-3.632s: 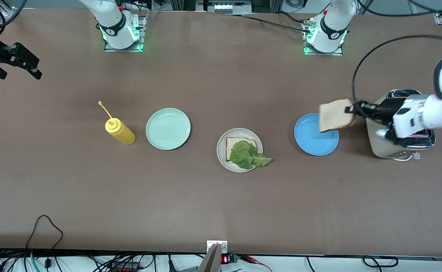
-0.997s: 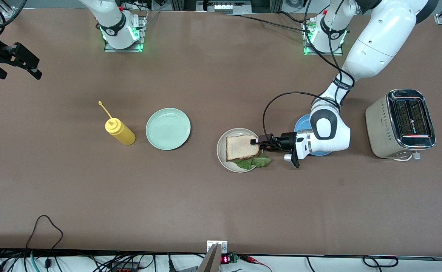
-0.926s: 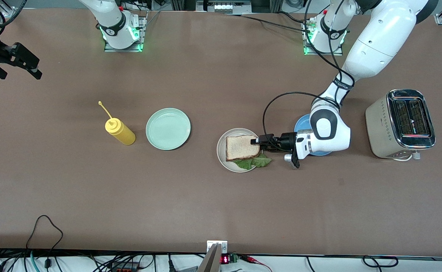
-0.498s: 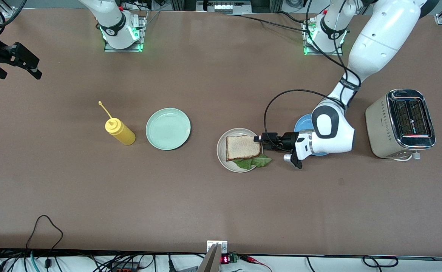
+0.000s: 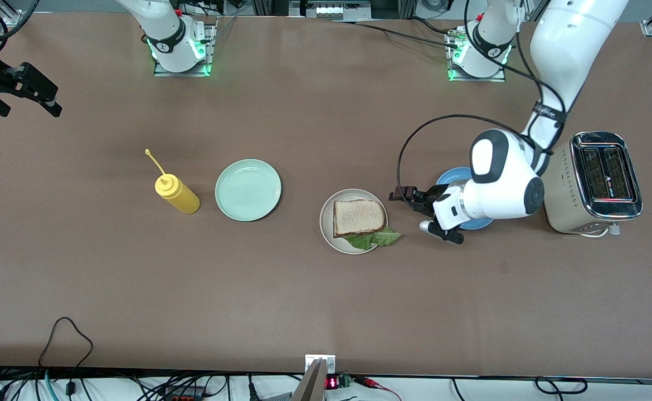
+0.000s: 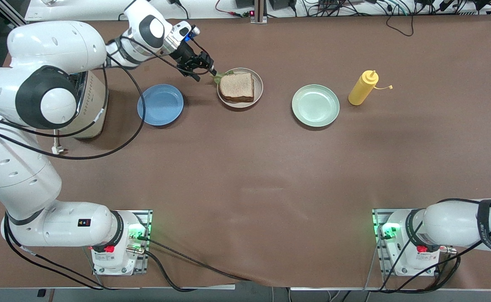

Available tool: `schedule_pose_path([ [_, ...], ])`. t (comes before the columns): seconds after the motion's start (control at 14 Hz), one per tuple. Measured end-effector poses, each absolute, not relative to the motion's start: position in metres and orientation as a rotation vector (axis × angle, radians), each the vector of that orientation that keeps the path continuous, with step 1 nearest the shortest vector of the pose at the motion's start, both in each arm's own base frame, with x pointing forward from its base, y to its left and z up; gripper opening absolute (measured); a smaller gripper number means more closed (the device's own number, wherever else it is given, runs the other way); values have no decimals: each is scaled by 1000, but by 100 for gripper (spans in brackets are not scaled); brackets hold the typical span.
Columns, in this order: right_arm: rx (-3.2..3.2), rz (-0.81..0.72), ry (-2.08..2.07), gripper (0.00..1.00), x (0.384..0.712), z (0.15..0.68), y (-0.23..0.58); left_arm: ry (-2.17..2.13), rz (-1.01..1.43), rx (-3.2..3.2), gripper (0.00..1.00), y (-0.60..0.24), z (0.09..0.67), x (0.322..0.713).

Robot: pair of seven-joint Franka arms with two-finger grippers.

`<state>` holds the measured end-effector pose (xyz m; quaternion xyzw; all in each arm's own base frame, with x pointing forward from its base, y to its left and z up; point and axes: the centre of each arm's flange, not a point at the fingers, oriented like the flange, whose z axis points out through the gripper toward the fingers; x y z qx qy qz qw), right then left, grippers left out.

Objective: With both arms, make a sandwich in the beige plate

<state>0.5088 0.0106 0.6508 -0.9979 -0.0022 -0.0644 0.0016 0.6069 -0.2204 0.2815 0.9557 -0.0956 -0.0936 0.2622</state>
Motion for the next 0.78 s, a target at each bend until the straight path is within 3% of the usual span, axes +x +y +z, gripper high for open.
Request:
schedule_pose_path([
  [0.43, -3132, -202, -6, 100, 509, 651, 10, -397, -364, 2935, 100, -196, 330, 596],
  [0.78, -3131, -188, 26, 100, 508, 649, 11, -365, -493, 3031, 100, -136, 380, 613],
])
